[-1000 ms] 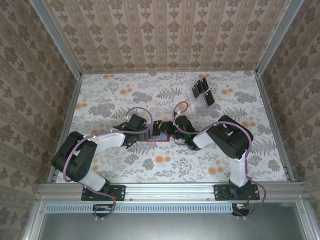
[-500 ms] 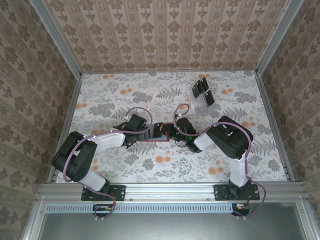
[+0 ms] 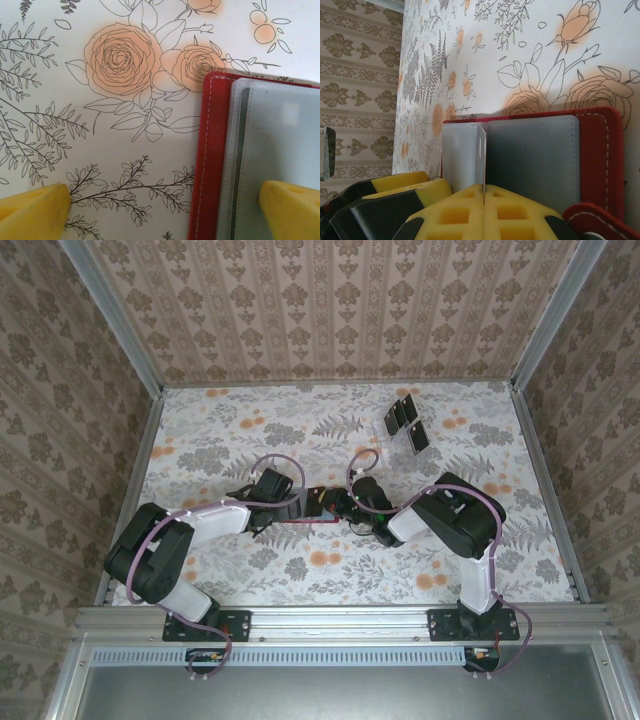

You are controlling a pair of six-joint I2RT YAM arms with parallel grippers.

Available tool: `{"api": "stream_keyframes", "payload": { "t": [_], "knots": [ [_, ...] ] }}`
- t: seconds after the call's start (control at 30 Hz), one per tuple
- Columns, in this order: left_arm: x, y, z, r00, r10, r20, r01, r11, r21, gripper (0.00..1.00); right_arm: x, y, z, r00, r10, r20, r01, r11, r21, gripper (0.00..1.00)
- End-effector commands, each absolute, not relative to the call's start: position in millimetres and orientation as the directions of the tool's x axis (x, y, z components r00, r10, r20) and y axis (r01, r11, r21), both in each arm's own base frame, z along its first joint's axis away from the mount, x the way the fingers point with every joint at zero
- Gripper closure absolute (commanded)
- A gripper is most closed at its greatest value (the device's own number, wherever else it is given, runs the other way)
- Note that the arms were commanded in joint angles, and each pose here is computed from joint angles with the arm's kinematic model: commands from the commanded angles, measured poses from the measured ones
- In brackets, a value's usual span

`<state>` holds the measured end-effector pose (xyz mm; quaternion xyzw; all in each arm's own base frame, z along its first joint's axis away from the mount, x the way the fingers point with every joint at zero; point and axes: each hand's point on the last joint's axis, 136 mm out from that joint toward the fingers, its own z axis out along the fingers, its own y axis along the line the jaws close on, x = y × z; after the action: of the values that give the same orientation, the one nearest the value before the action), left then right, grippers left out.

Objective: Put the credit cards into the card holder
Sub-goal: Insert the credit card into the card slot.

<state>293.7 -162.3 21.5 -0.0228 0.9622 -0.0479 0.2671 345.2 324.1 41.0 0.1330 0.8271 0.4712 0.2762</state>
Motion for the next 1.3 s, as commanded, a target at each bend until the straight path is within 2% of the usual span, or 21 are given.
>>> {"api": "stream_keyframes", "payload": {
  "t": [0.0, 0.63, 1.03, 1.1, 1.27],
  "knots": [
    [266.2, -137.5, -3.4, -0.906, -0.033, -0.422, -0.037, 0.999, 0.002, 0.00, 330.7, 323.5, 21.2, -0.844, 0.448, -0.295, -0.003, 0.546, 0.838, 1.00],
    [266.6, -138.2, -3.7, -0.906, -0.033, -0.421, -0.036, 0.999, -0.001, 0.00, 329.3, 331.3, 4.0, -0.864, 0.434, -0.254, 0.036, 0.558, 0.829, 1.00],
    [269.5, -142.0, 1.4, -0.902, -0.039, -0.431, -0.033, 0.999, -0.021, 0.00, 324.1, 341.7, -3.2, -0.900, 0.363, -0.240, 0.035, 0.610, 0.791, 1.00],
    [271.0, -143.3, 5.7, -0.899, -0.039, -0.436, -0.031, 0.999, -0.025, 0.00, 322.5, 340.3, -1.2, -0.906, 0.345, -0.246, 0.030, 0.632, 0.775, 0.94],
    [276.4, -141.4, 20.4, -0.890, -0.071, -0.450, -0.049, 0.997, -0.060, 0.00, 322.6, 336.9, 12.4, -0.919, 0.275, -0.283, -0.010, 0.702, 0.712, 0.70]
  ]
}}
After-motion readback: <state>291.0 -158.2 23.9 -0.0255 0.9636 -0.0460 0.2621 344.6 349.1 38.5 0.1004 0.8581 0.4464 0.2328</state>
